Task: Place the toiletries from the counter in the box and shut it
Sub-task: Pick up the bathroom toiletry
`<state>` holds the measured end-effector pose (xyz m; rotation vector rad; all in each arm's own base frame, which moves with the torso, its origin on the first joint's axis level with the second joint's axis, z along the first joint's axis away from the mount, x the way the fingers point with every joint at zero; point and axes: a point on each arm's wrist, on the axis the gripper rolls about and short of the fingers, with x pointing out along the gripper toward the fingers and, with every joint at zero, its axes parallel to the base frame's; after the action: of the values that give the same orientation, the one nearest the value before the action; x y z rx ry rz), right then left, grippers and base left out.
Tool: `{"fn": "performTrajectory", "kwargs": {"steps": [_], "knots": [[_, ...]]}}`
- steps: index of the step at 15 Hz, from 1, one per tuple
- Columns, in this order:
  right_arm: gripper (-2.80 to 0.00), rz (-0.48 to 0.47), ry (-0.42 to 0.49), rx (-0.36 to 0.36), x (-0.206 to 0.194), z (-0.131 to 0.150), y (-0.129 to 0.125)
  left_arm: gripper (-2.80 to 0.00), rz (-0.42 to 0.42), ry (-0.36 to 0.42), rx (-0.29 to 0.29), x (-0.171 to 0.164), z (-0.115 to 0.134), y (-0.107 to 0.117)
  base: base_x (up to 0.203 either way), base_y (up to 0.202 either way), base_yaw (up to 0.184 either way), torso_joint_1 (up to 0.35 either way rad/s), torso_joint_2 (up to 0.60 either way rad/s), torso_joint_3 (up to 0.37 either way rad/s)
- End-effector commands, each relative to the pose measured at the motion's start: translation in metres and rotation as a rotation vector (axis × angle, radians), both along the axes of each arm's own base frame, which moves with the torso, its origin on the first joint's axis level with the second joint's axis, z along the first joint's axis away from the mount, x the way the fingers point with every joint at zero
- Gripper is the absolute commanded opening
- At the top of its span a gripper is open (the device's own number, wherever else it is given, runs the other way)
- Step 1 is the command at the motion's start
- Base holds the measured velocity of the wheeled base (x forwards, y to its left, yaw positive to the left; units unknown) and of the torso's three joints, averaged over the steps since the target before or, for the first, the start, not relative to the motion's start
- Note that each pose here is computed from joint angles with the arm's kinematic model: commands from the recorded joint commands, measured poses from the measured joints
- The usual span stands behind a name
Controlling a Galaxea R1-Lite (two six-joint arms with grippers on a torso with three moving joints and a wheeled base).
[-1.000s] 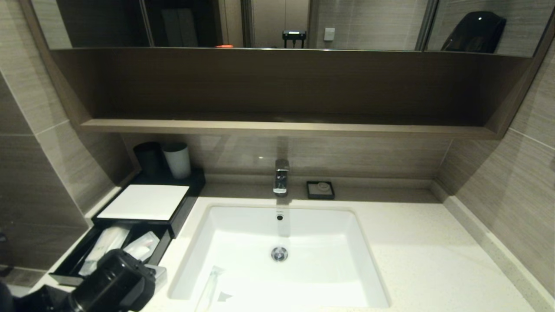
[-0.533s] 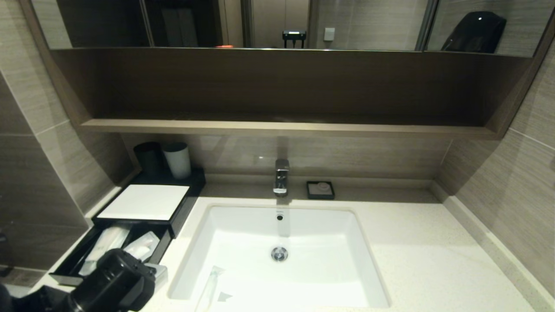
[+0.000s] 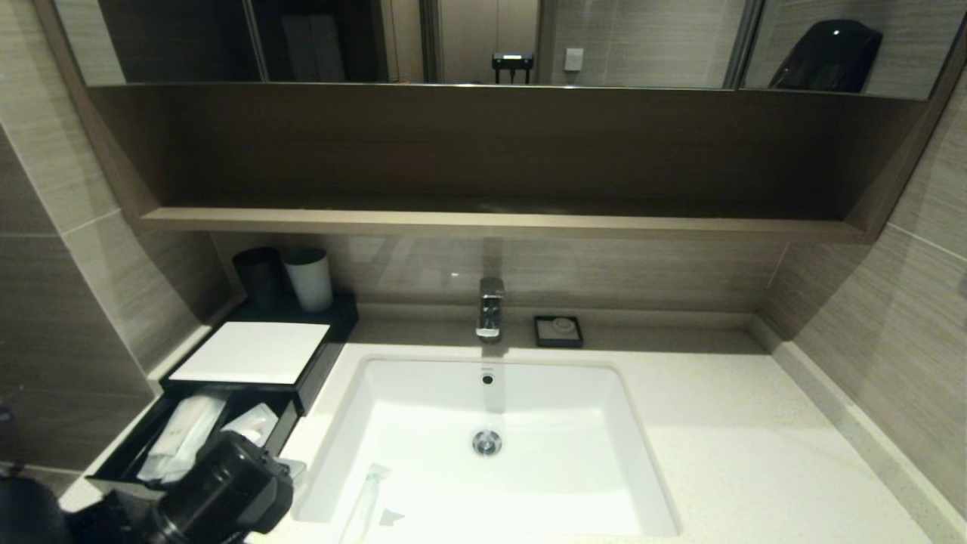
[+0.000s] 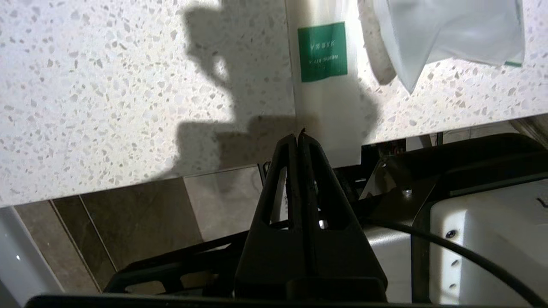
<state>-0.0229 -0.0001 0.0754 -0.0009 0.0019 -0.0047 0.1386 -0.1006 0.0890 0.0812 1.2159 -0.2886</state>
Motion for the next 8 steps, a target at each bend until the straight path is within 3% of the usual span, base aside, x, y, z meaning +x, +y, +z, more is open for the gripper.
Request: {"fn": "performTrajectory", "kwargs": {"steps": [1, 8], "knots": [[-2.8, 0.0, 0.001, 0.001, 0.0, 0.0, 0.0, -2.8, 0.007, 0.024, 0.018, 0.007, -0.009, -0.003, 0.0, 0.0, 0.0, 0.0, 0.0, 0.0], [-2.8, 0.0, 0.001, -0.001, 0.0, 0.0, 0.0, -2.8, 0.018, -0.016, -0.03, 0.029, -0.015, -0.006, 0.0, 0.0, 0.0, 0.0, 0.0, 0.0]]}}
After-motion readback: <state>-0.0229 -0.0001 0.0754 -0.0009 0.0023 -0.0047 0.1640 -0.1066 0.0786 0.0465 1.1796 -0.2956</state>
